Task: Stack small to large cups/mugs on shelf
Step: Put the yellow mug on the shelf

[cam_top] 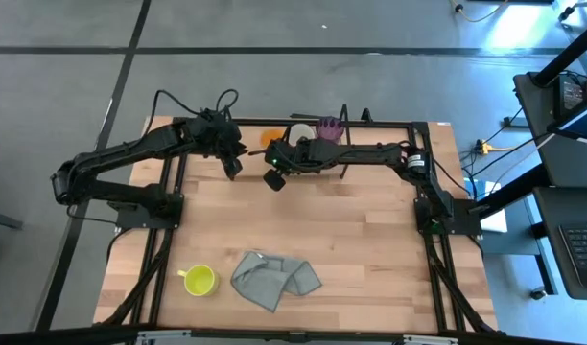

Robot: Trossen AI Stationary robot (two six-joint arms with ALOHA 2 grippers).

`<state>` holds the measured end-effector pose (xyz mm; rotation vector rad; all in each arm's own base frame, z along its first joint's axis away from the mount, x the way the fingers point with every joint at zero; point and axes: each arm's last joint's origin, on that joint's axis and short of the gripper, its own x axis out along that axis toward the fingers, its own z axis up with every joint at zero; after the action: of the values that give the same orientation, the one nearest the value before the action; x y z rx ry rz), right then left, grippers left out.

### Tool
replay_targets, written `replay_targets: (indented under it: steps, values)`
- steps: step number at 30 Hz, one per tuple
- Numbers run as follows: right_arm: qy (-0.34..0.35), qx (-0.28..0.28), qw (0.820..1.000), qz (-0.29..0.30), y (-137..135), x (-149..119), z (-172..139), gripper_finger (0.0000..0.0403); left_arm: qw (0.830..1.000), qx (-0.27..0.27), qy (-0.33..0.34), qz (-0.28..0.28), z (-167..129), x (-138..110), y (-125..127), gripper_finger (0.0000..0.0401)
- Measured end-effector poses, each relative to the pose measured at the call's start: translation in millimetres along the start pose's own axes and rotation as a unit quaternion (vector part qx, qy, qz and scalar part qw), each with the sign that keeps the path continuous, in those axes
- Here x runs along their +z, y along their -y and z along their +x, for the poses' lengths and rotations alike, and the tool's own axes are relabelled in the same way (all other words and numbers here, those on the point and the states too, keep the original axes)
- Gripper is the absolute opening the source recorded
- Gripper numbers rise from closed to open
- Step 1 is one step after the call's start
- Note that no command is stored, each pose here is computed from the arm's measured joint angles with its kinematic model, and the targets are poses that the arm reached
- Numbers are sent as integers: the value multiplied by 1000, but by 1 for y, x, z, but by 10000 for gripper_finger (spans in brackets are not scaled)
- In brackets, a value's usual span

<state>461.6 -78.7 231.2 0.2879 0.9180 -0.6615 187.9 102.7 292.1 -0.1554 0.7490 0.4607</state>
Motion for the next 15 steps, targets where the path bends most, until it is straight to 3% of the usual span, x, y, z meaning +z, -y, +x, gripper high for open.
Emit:
replay_targets:
  steps: [15]
  values:
    - [15, 22, 1000, 2, -3, 4, 0, 3, 1000, -8, 24, 0, 0, 5, 0, 62]
